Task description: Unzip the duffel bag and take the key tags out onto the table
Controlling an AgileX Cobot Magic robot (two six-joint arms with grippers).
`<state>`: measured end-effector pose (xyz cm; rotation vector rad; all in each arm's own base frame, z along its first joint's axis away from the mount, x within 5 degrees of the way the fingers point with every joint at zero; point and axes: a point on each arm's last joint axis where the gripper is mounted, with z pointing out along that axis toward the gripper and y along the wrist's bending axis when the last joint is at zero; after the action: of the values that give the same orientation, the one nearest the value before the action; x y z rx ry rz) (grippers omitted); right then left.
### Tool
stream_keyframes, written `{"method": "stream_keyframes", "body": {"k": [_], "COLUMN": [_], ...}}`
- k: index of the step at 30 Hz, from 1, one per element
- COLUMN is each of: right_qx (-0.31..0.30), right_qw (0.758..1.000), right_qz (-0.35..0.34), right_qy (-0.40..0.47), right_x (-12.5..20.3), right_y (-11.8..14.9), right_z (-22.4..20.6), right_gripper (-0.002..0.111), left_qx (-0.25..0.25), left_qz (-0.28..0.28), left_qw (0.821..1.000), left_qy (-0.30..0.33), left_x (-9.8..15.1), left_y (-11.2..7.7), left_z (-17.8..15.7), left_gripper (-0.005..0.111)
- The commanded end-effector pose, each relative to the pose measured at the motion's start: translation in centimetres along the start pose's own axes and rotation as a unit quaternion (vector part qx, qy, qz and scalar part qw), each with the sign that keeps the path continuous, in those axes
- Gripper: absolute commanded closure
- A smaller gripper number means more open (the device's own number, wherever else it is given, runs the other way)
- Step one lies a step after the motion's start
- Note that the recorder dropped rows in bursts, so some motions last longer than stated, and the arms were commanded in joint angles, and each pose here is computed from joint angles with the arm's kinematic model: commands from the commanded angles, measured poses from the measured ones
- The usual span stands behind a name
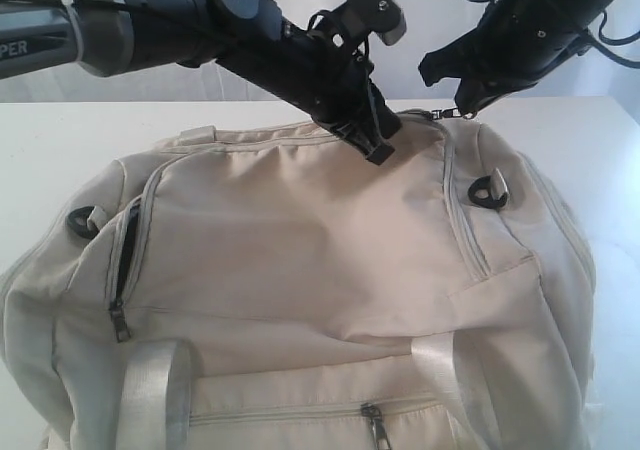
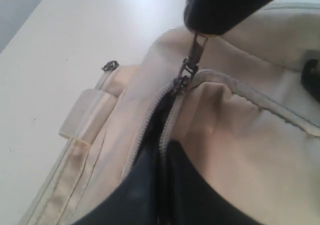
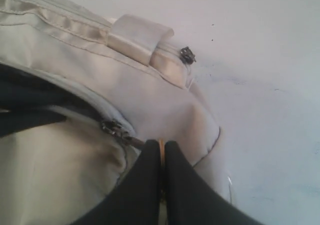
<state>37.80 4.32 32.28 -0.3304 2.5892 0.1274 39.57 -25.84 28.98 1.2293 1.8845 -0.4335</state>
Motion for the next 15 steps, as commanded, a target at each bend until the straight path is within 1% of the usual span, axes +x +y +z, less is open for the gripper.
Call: {"method": "stream_keyframes", "body": {"k": [1, 5, 9, 15], "right_qx": [0.016, 0.009, 0.006, -0.029], "right_qw": [0.999, 0.999, 0.998, 0.998], "right_qz": [-0.005, -0.001, -0.003, 0.012], "right_qy": [0.034, 0.052, 0.055, 0.056], "right_x": [1.2, 1.8, 2.3, 4.9], "right_y": [-0.6, -0.4, 0.0, 1.4], "right_z": [0.7, 0.3, -2.0, -5.0], "right_gripper": [0.108, 0.108, 0.108, 0.108], "left_qx": [-0.008, -0.010, -0.016, -0.022], "left_qz": [-0.022, -0.024, -0.025, -0.047], "left_qw": [1.000, 0.999, 0.999, 0.999], "left_qy": [0.015, 0.021, 0.018, 0.014], "left_x": [0.4, 0.5, 0.5, 0.4], "left_y": [1.3, 1.3, 1.5, 1.6], "left_z": [-1.4, -1.5, -1.5, -1.5], "left_gripper": [0.107, 0.107, 0.107, 0.107]}}
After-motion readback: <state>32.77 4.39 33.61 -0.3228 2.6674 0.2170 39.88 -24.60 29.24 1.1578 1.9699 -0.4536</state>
